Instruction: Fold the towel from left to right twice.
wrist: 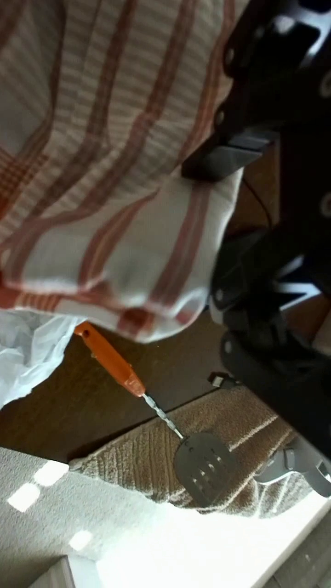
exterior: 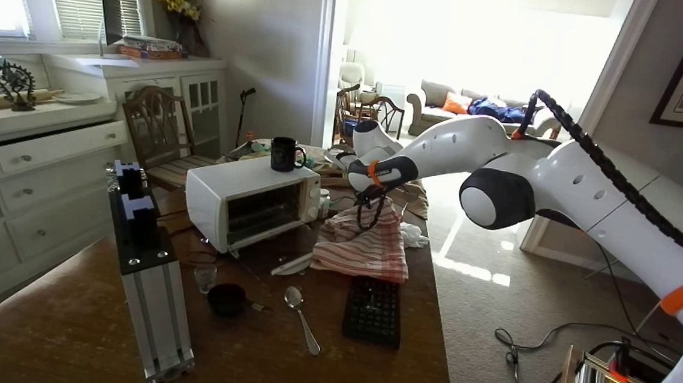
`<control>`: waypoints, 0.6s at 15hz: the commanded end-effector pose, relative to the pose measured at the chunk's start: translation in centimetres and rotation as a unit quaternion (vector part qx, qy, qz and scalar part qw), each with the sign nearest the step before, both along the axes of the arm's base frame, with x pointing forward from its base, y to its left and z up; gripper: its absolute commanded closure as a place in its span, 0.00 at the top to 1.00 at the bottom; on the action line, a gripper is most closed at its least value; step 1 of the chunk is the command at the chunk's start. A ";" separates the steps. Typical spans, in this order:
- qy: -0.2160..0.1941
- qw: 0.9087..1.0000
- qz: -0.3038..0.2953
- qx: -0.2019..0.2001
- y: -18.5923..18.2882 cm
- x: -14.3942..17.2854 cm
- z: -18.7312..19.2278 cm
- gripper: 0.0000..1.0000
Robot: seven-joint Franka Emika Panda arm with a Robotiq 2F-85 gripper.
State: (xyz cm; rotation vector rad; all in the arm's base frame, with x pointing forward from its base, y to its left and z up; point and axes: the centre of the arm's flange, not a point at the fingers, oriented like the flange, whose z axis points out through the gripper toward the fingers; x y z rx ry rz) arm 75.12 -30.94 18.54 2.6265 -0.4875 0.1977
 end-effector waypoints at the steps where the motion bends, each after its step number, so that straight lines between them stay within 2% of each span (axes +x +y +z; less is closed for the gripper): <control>1: -0.046 0.999 -0.007 -0.025 -0.7 1.6 2.2 0.89; 2: -0.054 0.998 -0.004 -0.035 -0.8 1.7 2.9 0.98; 3: -0.065 0.997 -0.002 -0.051 -0.9 1.7 3.5 1.00; 4: -0.060 0.997 0.003 -0.049 -0.9 1.4 4.3 1.00; 6: -0.020 0.999 0.017 -0.037 -0.4 -0.3 6.9 1.00; 9: 0.010 0.998 0.064 -0.012 1.0 -3.0 11.4 1.00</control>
